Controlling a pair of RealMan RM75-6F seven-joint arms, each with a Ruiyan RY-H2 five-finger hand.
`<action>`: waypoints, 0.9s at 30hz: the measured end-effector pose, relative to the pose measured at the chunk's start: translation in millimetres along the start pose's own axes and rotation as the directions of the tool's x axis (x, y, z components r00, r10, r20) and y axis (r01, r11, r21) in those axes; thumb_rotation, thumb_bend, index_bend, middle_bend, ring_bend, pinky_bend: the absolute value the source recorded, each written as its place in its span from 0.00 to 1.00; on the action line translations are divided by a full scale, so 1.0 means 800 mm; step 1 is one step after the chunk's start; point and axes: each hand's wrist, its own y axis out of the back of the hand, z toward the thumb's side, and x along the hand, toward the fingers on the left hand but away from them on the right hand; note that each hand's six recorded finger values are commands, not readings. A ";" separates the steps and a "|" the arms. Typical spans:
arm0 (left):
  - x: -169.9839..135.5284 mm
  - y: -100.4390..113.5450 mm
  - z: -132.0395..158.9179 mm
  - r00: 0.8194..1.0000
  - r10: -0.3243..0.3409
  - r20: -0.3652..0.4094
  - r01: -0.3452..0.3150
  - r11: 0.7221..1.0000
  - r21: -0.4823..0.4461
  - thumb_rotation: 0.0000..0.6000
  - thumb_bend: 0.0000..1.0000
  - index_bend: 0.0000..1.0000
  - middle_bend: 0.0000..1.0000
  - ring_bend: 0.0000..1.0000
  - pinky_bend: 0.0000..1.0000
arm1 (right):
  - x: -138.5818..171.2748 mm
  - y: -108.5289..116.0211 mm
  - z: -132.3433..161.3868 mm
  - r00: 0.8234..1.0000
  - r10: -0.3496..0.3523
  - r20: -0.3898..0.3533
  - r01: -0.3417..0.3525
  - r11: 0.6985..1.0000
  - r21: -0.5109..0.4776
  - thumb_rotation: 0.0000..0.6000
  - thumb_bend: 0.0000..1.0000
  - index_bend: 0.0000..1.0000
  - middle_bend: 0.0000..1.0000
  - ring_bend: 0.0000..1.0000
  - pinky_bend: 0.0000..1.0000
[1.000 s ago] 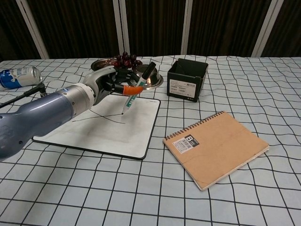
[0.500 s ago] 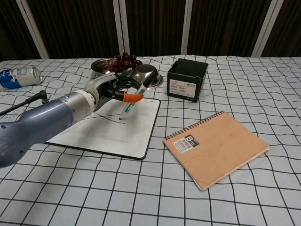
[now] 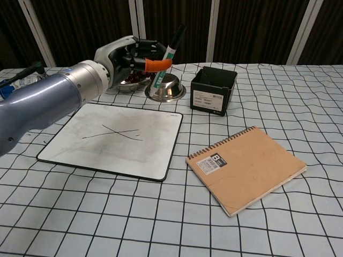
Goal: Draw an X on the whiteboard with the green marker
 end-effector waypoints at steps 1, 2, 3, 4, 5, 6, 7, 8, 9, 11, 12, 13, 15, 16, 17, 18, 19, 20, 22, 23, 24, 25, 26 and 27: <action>-0.001 0.004 0.000 1.000 0.000 -0.001 0.000 1.000 0.032 1.00 0.52 0.68 0.19 0.00 0.02 | 0.000 0.001 -0.001 1.000 0.001 0.003 -0.001 1.000 0.002 1.00 0.35 0.00 0.00 0.00 0.00; -0.004 0.010 -0.001 1.000 0.000 -0.004 0.001 0.997 0.079 1.00 0.52 0.68 0.19 0.00 0.02 | 0.001 0.001 -0.001 1.000 0.001 0.005 -0.001 1.000 0.003 1.00 0.35 0.00 0.00 0.00 0.00; -0.006 0.015 -0.002 1.000 -0.001 -0.009 0.002 0.993 0.118 1.00 0.52 0.68 0.19 0.00 0.03 | 0.001 0.001 -0.002 1.000 0.001 0.006 -0.001 1.000 0.004 1.00 0.35 0.00 0.00 0.00 0.00; -0.009 0.020 -0.003 1.000 -0.001 -0.014 0.003 0.987 0.158 1.00 0.51 0.68 0.19 0.00 0.03 | 0.001 0.002 -0.002 1.000 0.001 0.008 -0.001 1.000 0.006 1.00 0.35 0.00 0.00 0.00 0.00; -0.014 0.027 -0.006 1.000 0.000 -0.024 0.005 0.977 0.214 1.00 0.51 0.68 0.19 0.00 0.02 | 0.002 0.002 -0.003 1.000 0.001 0.009 -0.001 1.000 0.007 1.00 0.35 0.00 0.00 0.00 0.00; -0.018 0.032 -0.009 0.999 0.001 -0.033 0.007 0.966 0.258 1.00 0.51 0.68 0.19 0.00 0.02 | 0.002 0.002 -0.003 1.000 0.002 0.009 -0.002 1.000 0.009 1.00 0.35 0.00 0.00 0.00 0.00; -0.022 0.038 -0.013 0.999 0.004 -0.042 0.009 0.954 0.301 1.00 0.51 0.68 0.19 0.00 0.02 | 0.002 0.002 -0.002 1.000 0.003 0.009 -0.003 1.000 0.011 1.00 0.35 0.00 0.00 0.00 0.00; -0.028 0.045 -0.018 0.998 0.009 -0.056 0.011 0.933 0.358 1.00 0.51 0.68 0.19 0.00 0.02 | 0.002 0.001 -0.002 1.000 0.003 0.009 -0.003 1.000 0.012 1.00 0.35 0.00 0.00 0.00 0.00; -0.033 0.051 -0.022 0.998 0.014 -0.067 0.014 0.916 0.401 1.00 0.51 0.68 0.19 0.00 0.02 | 0.002 0.001 -0.002 1.000 0.005 0.009 -0.005 1.000 0.013 1.00 0.35 0.00 0.00 0.00 0.00; -0.046 0.066 -0.032 0.995 0.029 -0.094 0.022 0.866 0.500 1.00 0.51 0.68 0.18 0.00 0.02 | 0.003 0.001 -0.001 1.000 0.007 0.008 -0.007 1.000 0.014 1.00 0.35 0.00 0.00 0.00 0.00; -0.052 0.072 -0.037 0.994 0.035 -0.106 0.028 0.841 0.541 1.00 0.51 0.67 0.18 0.00 0.02 | 0.003 0.000 -0.001 1.000 0.007 0.008 -0.007 1.000 0.015 1.00 0.35 0.00 0.00 0.00 0.00; -0.058 0.078 -0.043 0.992 0.042 -0.119 0.036 0.813 0.581 1.00 0.50 0.67 0.18 0.00 0.02 | 0.002 0.000 -0.001 1.000 0.008 0.008 -0.008 1.000 0.017 1.00 0.35 0.00 0.00 0.00 0.00; -0.073 0.093 -0.056 0.987 0.053 -0.151 0.063 0.739 0.671 1.00 0.50 0.66 0.17 0.00 0.02 | 0.002 -0.001 -0.001 1.000 0.011 0.009 -0.011 1.000 0.020 1.00 0.35 0.00 0.00 0.00 0.00; -0.079 0.099 -0.062 0.985 0.057 -0.164 0.078 0.703 0.707 1.00 0.49 0.66 0.17 0.00 0.02 | 0.002 -0.002 -0.001 1.000 0.013 0.010 -0.013 1.000 0.023 1.00 0.35 0.00 0.00 0.00 0.00; -0.088 0.106 -0.069 0.981 0.061 -0.182 0.099 0.653 0.751 1.00 0.49 0.66 0.16 0.00 0.02 | 0.002 -0.002 0.000 1.000 0.014 0.009 -0.014 1.000 0.024 1.00 0.35 0.00 0.00 0.00 0.00; -0.094 0.112 -0.075 0.979 0.064 -0.195 0.116 0.614 0.781 1.00 0.49 0.65 0.16 0.00 0.02 | 0.002 -0.002 0.000 1.000 0.014 0.009 -0.014 1.000 0.026 1.00 0.35 0.00 0.00 0.00 0.00; -0.099 0.117 -0.081 0.976 0.067 -0.209 0.133 0.575 0.807 1.00 0.49 0.65 0.16 0.00 0.02 | 0.002 -0.003 0.001 1.000 0.015 0.008 -0.015 0.999 0.029 1.00 0.35 0.00 0.00 0.00 0.00; -0.107 0.124 -0.088 0.972 0.071 -0.226 0.156 0.524 0.837 1.00 0.49 0.65 0.16 0.00 0.02 | 0.002 -0.003 0.001 1.000 0.015 0.007 -0.015 0.999 0.031 1.00 0.35 0.00 0.00 0.00 0.00; -0.116 0.133 -0.098 0.965 0.077 -0.249 0.188 0.453 0.871 1.00 0.48 0.64 0.15 0.00 0.02 | 0.002 -0.004 0.001 1.000 0.016 0.007 -0.017 0.999 0.033 1.00 0.35 0.00 0.00 0.00 0.00; -0.121 0.138 -0.104 0.962 0.083 -0.262 0.206 0.412 0.888 1.00 0.48 0.63 0.15 0.00 0.01 | 0.002 -0.004 0.001 1.000 0.016 0.007 -0.016 0.999 0.034 1.00 0.35 0.00 0.00 0.00 0.00; -0.124 0.142 -0.107 0.959 0.087 -0.270 0.217 0.385 0.897 1.00 0.48 0.63 0.14 0.00 0.01 | 0.002 -0.004 0.001 1.000 0.016 0.008 -0.016 0.999 0.034 1.00 0.35 0.00 0.00 0.00 0.00; -0.126 0.145 -0.111 0.957 0.092 -0.277 0.226 0.363 0.904 1.00 0.47 0.62 0.13 0.00 0.01 | 0.002 -0.004 0.001 1.000 0.015 0.010 -0.015 0.999 0.034 1.00 0.35 0.00 0.00 0.00 0.00; -0.129 0.149 -0.115 0.953 0.099 -0.285 0.236 0.342 0.910 1.00 0.46 0.61 0.12 0.00 0.00 | 0.002 -0.004 0.000 1.000 0.014 0.011 -0.014 0.999 0.035 1.00 0.35 0.00 0.00 0.00 0.00; -0.130 0.151 -0.117 0.951 0.105 -0.291 0.242 0.332 0.912 1.00 0.45 0.59 0.11 0.00 0.00 | 0.002 -0.003 0.000 1.000 0.014 0.011 -0.014 0.999 0.035 1.00 0.35 0.00 0.00 0.00 0.00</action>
